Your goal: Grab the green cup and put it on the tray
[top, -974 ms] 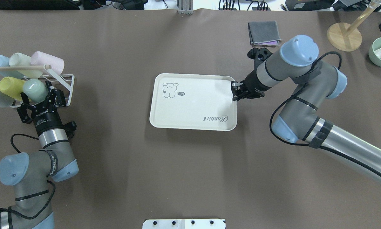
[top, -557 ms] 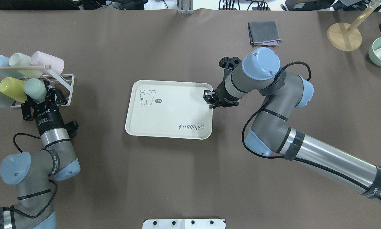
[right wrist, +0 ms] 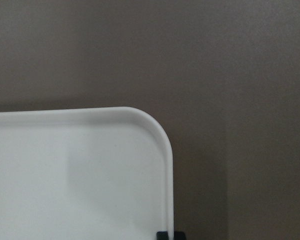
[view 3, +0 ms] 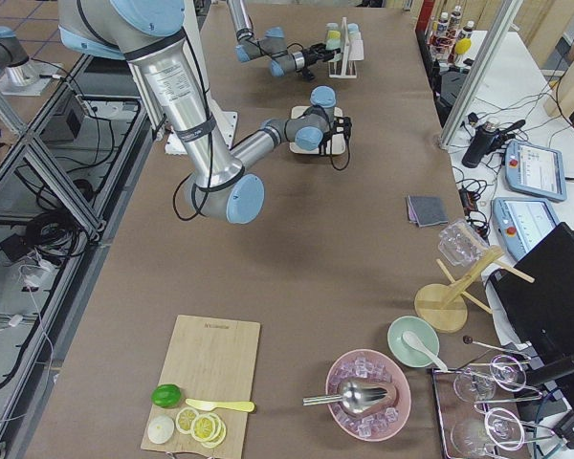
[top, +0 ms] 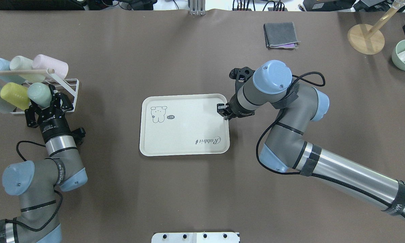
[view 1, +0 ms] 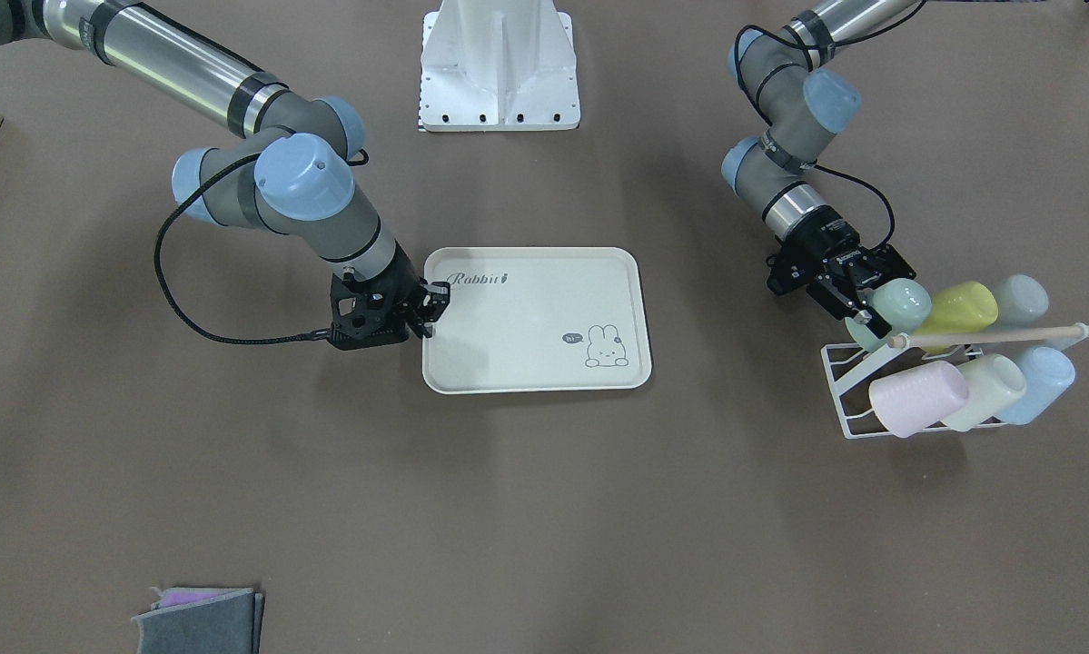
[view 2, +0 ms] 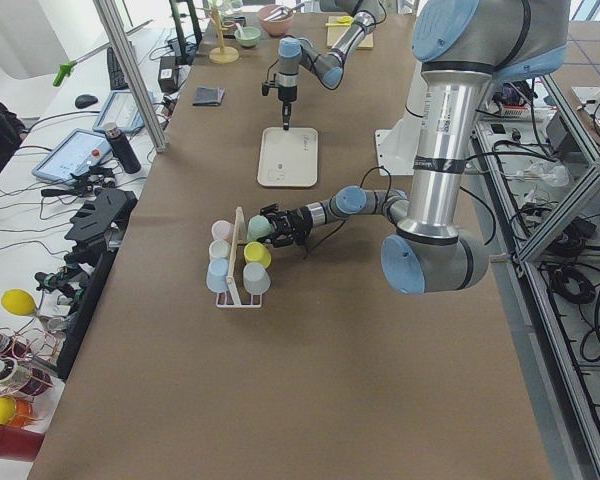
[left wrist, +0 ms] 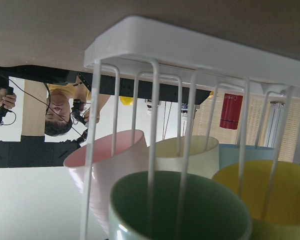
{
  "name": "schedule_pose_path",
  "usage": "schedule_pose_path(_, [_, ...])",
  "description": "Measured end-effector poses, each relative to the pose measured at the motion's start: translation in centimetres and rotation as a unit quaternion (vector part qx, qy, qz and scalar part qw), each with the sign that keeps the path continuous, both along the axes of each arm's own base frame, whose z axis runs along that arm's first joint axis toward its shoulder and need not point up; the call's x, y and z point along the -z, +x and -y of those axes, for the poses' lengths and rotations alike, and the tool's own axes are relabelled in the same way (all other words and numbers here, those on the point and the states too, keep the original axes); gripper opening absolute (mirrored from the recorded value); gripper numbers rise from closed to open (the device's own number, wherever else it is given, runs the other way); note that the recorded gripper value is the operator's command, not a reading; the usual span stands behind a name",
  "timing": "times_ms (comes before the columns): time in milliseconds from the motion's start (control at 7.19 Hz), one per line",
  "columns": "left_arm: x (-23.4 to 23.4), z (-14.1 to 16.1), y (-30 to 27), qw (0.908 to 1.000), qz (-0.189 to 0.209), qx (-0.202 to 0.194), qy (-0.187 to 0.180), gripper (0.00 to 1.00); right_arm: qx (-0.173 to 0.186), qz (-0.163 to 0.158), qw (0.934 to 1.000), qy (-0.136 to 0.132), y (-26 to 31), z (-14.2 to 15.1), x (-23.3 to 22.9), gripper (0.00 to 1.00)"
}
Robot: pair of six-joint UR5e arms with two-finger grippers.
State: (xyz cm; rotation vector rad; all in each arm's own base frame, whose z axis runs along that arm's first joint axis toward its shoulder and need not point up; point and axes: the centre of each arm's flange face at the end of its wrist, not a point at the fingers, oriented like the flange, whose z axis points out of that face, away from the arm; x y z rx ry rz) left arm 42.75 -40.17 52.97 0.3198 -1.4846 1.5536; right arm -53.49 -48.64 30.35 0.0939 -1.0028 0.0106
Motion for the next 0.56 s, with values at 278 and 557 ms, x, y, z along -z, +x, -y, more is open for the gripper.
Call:
schedule_pose_path(278, [2.0, 0.0, -0.3, 1.0000, 0.003, -0.008, -0.005, 0.10, 0.008, -0.008, 0.9999, 0.010, 0.2, -0.1, -1.1, 0.31])
schedule_pose_path(557, [4.3, -0.1, -1.1, 0.9999, 0.003, -0.013, -0.010, 0.10, 0.008, -0.013, 0.9998, 0.009, 0.4, -0.1, -2.0, 1.00])
